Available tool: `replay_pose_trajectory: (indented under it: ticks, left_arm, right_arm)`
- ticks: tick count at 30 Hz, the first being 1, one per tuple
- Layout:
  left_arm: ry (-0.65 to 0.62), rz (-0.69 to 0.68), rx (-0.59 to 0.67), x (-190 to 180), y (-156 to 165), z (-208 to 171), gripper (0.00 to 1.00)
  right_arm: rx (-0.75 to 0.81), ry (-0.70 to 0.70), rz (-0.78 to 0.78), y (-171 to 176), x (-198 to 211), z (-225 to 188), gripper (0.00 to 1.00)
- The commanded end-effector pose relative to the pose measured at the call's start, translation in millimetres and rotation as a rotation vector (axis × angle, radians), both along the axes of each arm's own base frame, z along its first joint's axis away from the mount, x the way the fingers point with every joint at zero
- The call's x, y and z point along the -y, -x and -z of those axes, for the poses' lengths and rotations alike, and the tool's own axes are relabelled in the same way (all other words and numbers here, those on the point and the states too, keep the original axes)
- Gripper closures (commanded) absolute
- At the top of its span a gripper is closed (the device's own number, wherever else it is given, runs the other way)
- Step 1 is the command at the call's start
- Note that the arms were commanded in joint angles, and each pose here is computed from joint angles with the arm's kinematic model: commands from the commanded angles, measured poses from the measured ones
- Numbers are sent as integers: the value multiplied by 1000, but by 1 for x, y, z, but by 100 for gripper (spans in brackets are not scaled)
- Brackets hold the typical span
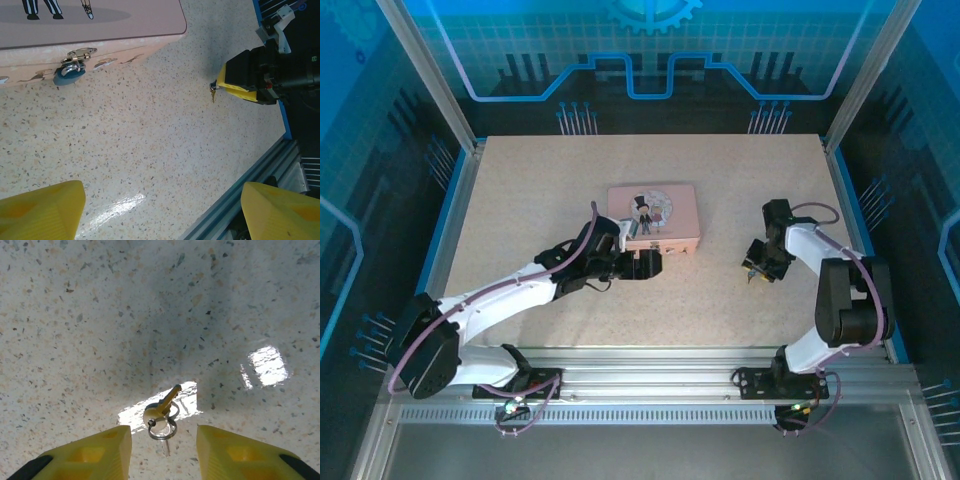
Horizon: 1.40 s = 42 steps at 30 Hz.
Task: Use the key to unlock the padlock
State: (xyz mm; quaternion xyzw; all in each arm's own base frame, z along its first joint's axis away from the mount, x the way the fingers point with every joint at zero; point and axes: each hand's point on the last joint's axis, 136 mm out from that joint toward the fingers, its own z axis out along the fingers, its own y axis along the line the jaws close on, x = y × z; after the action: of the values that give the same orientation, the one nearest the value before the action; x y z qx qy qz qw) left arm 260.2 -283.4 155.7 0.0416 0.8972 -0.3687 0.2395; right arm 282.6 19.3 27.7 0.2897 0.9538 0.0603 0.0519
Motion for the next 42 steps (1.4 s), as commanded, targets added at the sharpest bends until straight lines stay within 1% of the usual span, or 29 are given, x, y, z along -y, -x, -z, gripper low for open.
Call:
replay_pose_trajectory:
  ticks: [1,5,7,9,14,16,18,19,22,29,30,34,39,42]
  left_arm:
    - [16,19,-20,5,5,6,17]
    - [12,17,-23,5,5,8,17]
    - [7,15,-28,5,4,10,17]
    - [4,13,-33,5,5,12,17]
    - [-1,2,-39,2,5,15,17]
    - [-3,1,-39,2,5,16,17]
    - [-4,1,-42,2,6,17,18]
    - [-3,0,-42,1,6,17,18]
    - [-6,-5,-45,0,7,19,18]
    - [7,-27,-21,-3,4,11,17]
    - [10,-29,-17,-3,3,9,17]
    - [33,-46,12,-6,-3,-6,18]
    - [113,-56,33,-7,-12,-30,22]
    - [197,-61,46,-6,-19,-51,25]
  right_arm:
    - [-30,-13,37,4,2,9,60]
    - [-36,-12,44,3,4,13,60]
    - [-40,-14,47,3,3,16,63]
    - [-74,-17,49,13,3,26,63]
    - [-86,-26,58,15,1,32,72]
    - [-90,-37,61,17,-1,35,83]
    - [-86,-39,65,17,-1,35,90]
    - [-83,-39,66,17,-1,34,94]
    - [-57,-44,71,15,-1,26,100]
    - [75,-94,45,1,-10,-24,100]
    - [114,-106,42,-8,-11,-37,100]
    - [227,-183,9,-17,-26,-77,100]
    - [397,-277,-70,-30,-51,-131,100]
    - [521,-341,-121,-37,-70,-168,100]
